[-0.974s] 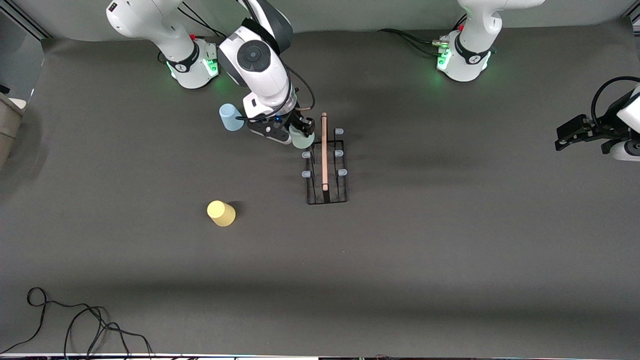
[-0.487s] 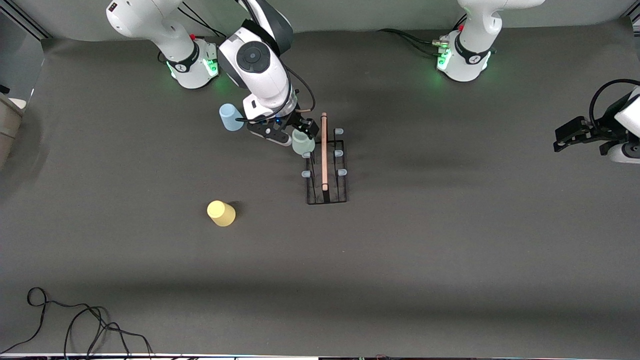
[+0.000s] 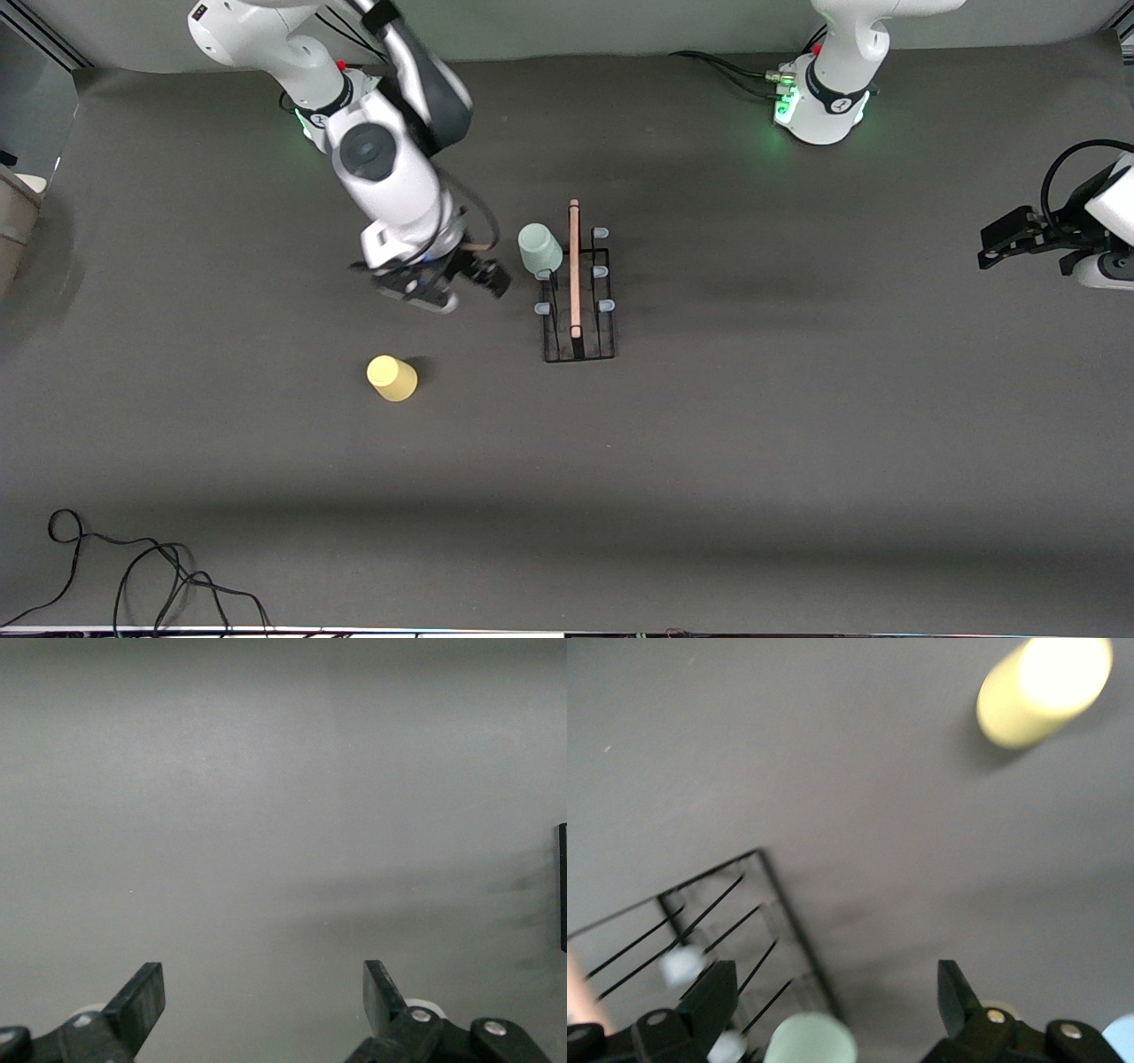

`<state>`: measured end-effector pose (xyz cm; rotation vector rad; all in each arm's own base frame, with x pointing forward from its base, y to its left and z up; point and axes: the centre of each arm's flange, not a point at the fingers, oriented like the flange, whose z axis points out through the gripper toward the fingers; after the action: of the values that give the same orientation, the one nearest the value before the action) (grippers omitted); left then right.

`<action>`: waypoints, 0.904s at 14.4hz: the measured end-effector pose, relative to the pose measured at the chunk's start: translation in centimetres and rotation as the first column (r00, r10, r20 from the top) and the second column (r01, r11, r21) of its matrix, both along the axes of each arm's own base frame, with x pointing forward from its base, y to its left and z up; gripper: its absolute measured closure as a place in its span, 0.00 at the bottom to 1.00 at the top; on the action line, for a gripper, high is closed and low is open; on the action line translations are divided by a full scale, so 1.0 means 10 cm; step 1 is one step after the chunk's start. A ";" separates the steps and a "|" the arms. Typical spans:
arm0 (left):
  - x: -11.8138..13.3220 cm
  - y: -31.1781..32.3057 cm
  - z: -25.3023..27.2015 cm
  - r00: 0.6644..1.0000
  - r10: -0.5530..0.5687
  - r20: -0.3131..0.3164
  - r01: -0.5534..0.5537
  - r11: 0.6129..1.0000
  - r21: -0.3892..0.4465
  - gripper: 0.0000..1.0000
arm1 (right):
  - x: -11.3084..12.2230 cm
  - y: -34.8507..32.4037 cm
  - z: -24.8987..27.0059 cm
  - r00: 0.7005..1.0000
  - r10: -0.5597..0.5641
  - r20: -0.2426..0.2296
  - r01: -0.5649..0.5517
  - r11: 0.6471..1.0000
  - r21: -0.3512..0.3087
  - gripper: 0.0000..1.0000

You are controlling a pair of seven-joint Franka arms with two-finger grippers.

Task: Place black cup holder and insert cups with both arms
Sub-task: 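Release the green cup and move the right gripper to the yellow cup, then grasp the yellow cup with the right gripper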

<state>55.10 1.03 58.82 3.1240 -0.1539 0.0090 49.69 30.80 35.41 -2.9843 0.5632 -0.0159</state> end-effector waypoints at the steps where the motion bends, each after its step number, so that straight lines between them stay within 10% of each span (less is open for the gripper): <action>1: 0.00 0.00 0.00 1.000 0.000 0.001 0.000 1.000 0.000 0.00 | 0.12 -0.20 -0.05 1.000 0.019 0.001 -0.019 1.000 -0.012 0.00; 13: 0.00 -0.01 0.02 1.000 -0.001 0.006 0.001 1.000 0.000 0.00 | 0.92 -1.12 -1.09 0.986 0.166 0.029 -0.161 0.979 -0.128 0.00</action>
<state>55.12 0.93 58.99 3.1239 -0.1560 0.0177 58.92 19.62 24.51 -3.1340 0.3218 -0.1005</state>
